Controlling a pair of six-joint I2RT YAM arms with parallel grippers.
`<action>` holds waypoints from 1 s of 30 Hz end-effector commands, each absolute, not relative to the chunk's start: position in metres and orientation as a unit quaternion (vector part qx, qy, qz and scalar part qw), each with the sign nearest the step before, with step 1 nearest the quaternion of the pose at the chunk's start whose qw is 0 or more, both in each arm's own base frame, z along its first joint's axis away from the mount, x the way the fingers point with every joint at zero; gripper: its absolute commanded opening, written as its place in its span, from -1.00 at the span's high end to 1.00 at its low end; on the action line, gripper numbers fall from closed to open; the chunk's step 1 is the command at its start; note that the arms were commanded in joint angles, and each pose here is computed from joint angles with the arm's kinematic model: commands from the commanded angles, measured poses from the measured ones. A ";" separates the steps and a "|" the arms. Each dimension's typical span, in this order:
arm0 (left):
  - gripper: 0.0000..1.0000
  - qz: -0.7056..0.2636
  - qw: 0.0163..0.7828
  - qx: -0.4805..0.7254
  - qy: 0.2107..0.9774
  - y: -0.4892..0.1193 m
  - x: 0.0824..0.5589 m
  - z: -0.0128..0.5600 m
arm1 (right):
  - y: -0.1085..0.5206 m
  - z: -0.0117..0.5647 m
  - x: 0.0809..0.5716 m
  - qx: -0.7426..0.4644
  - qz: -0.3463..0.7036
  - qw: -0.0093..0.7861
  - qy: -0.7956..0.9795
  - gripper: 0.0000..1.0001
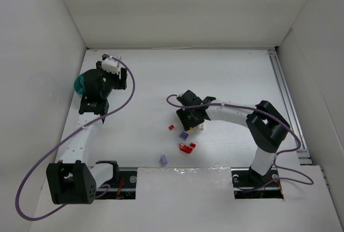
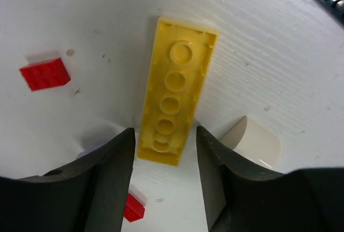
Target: Sort the legos into containers by color
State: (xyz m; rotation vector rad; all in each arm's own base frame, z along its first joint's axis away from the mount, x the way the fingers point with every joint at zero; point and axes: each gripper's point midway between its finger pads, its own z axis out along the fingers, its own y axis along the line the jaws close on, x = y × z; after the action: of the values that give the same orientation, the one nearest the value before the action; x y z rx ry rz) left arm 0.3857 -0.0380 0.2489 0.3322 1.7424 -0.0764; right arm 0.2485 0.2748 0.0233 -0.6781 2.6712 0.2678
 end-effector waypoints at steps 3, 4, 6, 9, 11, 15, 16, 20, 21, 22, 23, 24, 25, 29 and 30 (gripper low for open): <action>-0.21 -0.016 0.660 0.139 0.738 -0.033 0.386 0.268 | 0.279 0.000 0.255 -0.242 0.074 0.172 0.952 0.08; -0.21 -0.013 0.655 0.136 0.743 -0.031 0.386 0.265 | 0.278 -0.005 0.254 -0.246 0.070 0.167 0.952 0.23; -0.29 0.001 0.638 0.137 0.758 -0.026 0.385 0.256 | 0.280 -0.001 0.258 -0.255 0.071 0.173 0.949 0.30; -0.32 0.002 0.615 0.126 0.778 -0.023 0.385 0.252 | 0.291 0.020 0.266 -0.266 0.088 0.195 0.940 0.42; -0.32 -0.016 0.595 0.116 0.795 -0.026 0.385 0.245 | 0.298 0.043 0.274 -0.276 0.102 0.223 0.929 0.50; -0.32 -0.088 0.572 0.124 0.806 -0.048 0.370 0.235 | 0.297 0.084 0.309 -0.290 0.099 0.293 0.906 0.67; -0.32 -0.117 0.560 0.131 0.809 -0.058 0.364 0.228 | 0.297 0.091 0.315 -0.294 0.093 0.304 0.901 0.73; -0.26 -0.208 0.521 0.157 0.813 -0.089 0.344 0.224 | 0.291 0.115 0.342 -0.293 0.085 0.336 0.891 0.89; -0.24 -0.221 0.513 0.163 0.813 -0.093 0.342 0.224 | 0.293 0.124 0.344 -0.298 0.087 0.346 0.885 0.89; -0.24 -0.236 0.501 0.160 0.817 -0.097 0.342 0.222 | 0.291 0.133 0.345 -0.312 0.084 0.356 0.877 0.89; -0.24 -0.258 0.489 0.165 0.817 -0.104 0.338 0.222 | 0.291 0.144 0.353 -0.313 0.085 0.374 0.869 0.89; -0.24 -0.268 0.489 0.166 0.813 -0.107 0.339 0.230 | 0.291 0.149 0.352 -0.324 0.089 0.378 0.863 0.89; -0.24 -0.277 0.487 0.166 0.812 -0.110 0.340 0.233 | 0.294 0.161 0.355 -0.329 0.091 0.394 0.853 0.87; -0.26 -0.337 0.479 0.174 0.791 -0.128 0.336 0.254 | 0.295 0.191 0.367 -0.344 0.109 0.424 0.831 0.83; -0.26 -0.367 0.468 0.186 0.782 -0.136 0.331 0.259 | 0.297 0.192 0.368 -0.345 0.121 0.425 0.828 0.83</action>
State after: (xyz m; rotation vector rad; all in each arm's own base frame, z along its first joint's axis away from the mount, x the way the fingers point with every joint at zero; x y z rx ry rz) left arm 0.3424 -0.1107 0.2215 0.3880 2.0052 -0.6889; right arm 0.3495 0.2852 0.1451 -0.8502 2.2303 0.2299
